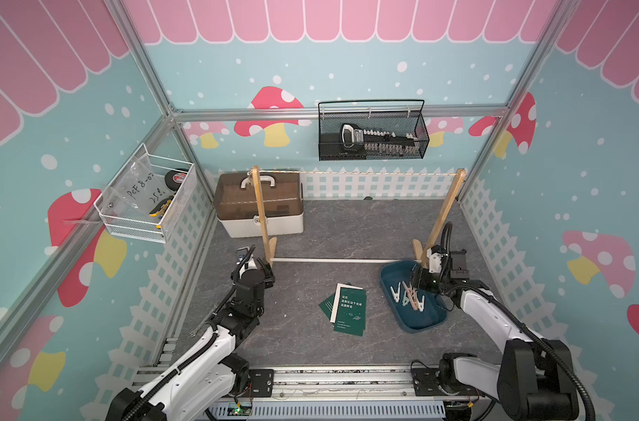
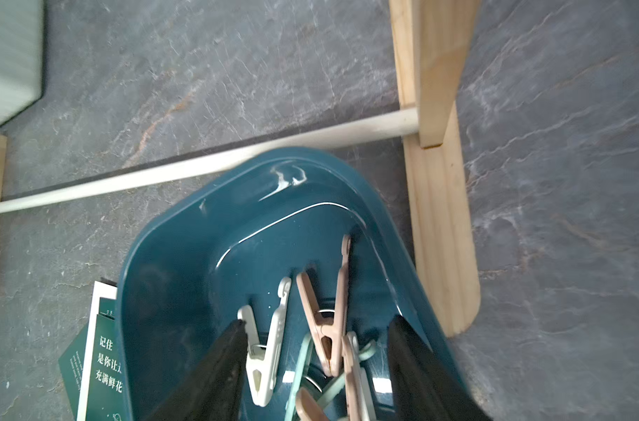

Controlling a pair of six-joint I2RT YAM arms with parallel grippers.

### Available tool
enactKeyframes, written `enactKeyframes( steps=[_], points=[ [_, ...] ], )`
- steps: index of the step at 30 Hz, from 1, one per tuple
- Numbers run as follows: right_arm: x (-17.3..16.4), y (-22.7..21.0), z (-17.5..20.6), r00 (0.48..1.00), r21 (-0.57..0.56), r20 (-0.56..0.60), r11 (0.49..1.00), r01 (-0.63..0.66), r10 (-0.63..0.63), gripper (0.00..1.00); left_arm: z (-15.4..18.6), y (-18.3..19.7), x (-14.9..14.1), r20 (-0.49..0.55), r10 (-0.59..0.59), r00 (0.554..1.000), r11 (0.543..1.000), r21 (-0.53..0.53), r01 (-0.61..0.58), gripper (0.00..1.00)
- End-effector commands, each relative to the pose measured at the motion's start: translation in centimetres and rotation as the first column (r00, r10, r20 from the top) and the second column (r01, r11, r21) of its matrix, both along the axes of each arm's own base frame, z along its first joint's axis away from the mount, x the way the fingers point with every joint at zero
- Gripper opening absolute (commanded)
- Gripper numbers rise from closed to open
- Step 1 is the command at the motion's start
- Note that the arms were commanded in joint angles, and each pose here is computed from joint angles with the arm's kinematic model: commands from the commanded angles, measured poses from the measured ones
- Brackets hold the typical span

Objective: Remove the postcards from the strings
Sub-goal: Place the postcard on the postcard, then reset both arms

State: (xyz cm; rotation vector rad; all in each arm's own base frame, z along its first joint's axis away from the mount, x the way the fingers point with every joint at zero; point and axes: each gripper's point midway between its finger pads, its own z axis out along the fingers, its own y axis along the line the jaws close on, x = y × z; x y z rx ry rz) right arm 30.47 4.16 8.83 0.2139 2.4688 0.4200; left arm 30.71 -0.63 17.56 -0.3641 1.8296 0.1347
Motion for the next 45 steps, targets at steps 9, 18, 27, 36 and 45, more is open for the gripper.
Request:
enactKeyframes(
  steps=[9, 18, 27, 36, 45],
  points=[
    [-0.9, -5.2, 7.3, 0.944, -0.238, 0.305, 0.950, 0.204, -0.126, 0.82, -0.6, 7.0, 2.6, 0.100, 0.212, 0.972, 0.977, -0.018, -0.211, 0.79],
    [0.3, -11.8, 8.8, 0.817, -0.399, 0.488, 0.755, 0.521, -0.306, 0.99, -3.3, 8.7, 6.5, 0.078, 0.149, 0.986, 0.988, -0.046, -0.145, 0.90],
    [2.6, -12.1, 4.8, 0.772, -0.414, 0.593, 0.737, 0.535, -0.228, 0.99, -3.6, 5.2, 6.4, 0.183, -0.067, 0.981, 0.997, -0.013, 0.071, 0.99],
    [5.1, -9.6, 4.4, 0.774, -0.395, 0.627, 0.822, 0.410, -0.085, 0.99, -5.0, 4.6, 8.0, 0.128, -0.087, 0.988, 0.996, 0.012, 0.086, 0.99],
    [6.5, -8.2, 1.6, 0.787, -0.399, 0.617, 0.855, 0.332, -0.018, 0.99, -5.8, 3.4, 9.2, 0.048, -0.147, 0.988, 0.989, 0.023, 0.146, 0.99]
  ],
)
